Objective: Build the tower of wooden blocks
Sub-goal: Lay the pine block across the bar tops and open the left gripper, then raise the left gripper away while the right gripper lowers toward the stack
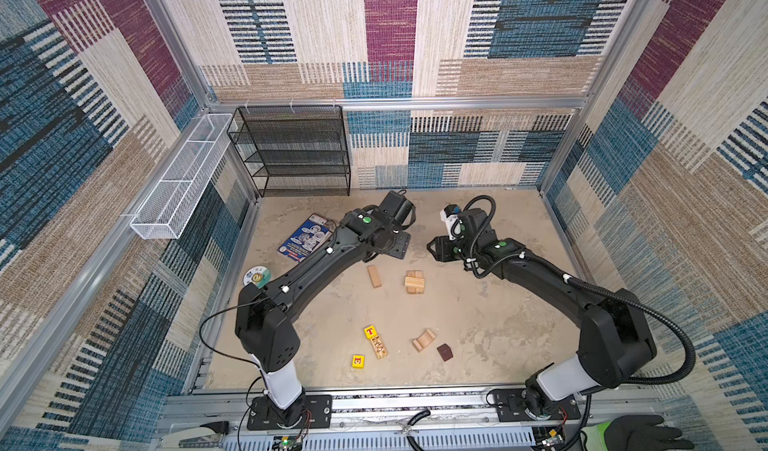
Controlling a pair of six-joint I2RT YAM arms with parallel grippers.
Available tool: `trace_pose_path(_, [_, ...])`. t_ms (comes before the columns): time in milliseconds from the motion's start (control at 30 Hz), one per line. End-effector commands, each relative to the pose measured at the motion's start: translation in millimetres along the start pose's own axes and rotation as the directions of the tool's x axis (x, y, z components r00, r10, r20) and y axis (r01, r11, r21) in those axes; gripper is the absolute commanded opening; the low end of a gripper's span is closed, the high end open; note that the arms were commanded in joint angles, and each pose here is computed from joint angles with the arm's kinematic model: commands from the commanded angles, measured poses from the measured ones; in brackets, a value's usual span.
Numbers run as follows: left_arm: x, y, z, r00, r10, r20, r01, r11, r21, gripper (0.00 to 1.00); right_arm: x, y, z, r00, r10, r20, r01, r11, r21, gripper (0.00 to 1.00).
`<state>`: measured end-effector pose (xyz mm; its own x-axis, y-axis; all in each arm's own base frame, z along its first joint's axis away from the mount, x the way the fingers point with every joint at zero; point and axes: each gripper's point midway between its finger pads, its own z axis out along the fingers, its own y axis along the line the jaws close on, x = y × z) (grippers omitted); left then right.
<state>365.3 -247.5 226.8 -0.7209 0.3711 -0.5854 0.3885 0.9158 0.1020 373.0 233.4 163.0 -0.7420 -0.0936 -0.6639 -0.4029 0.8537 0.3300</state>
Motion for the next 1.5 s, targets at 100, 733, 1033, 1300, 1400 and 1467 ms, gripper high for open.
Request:
trace_pose_path(100, [-5.1, 25.5, -16.5, 0.961, 0.231, 0.150, -0.218, 0.971, -0.097, 0.70, -3.9, 15.6, 14.1, 0.961, -0.271, -0.062, 0.266, 0.961, -0.076, 0.47])
trace_pose_path(733, [-5.0, 57.2, -56.8, 0.954, 0.208, 0.215, -0.161, 0.963, -0.216, 0.76, 73.3, 28.3, 43.6, 0.889, 0.424, -0.171, -0.378, 0.893, 0.246, 0.63])
trace_pose_path(1033, [-4.6, 61.5, -71.1, 0.949, 0.198, 0.245, -0.145, 0.965, -0.218, 0.78, 93.6, 31.4, 58.7, 0.885, 0.419, -0.205, -0.336, 0.877, 0.343, 0.79])
trace_pose_path(1300, [-3.6, 60.0, -74.6, 0.948, 0.193, 0.253, -0.143, 0.969, -0.203, 0.78, 91.4, 31.4, 60.1, 0.903, 0.385, -0.190, -0.290, 0.873, 0.392, 0.81])
trace_pose_path(1400, [-3.7, 59.7, -75.2, 0.948, 0.190, 0.255, -0.141, 0.970, -0.200, 0.78, 93.0, 28.7, 62.3, 0.905, 0.382, -0.189, -0.282, 0.869, 0.406, 0.80])
trace_pose_path(1467, [-3.5, 60.1, -75.3, 0.948, 0.193, 0.253, -0.143, 0.969, -0.203, 0.78, 92.1, 25.7, 62.4, 0.906, 0.383, -0.178, -0.281, 0.862, 0.422, 0.80])
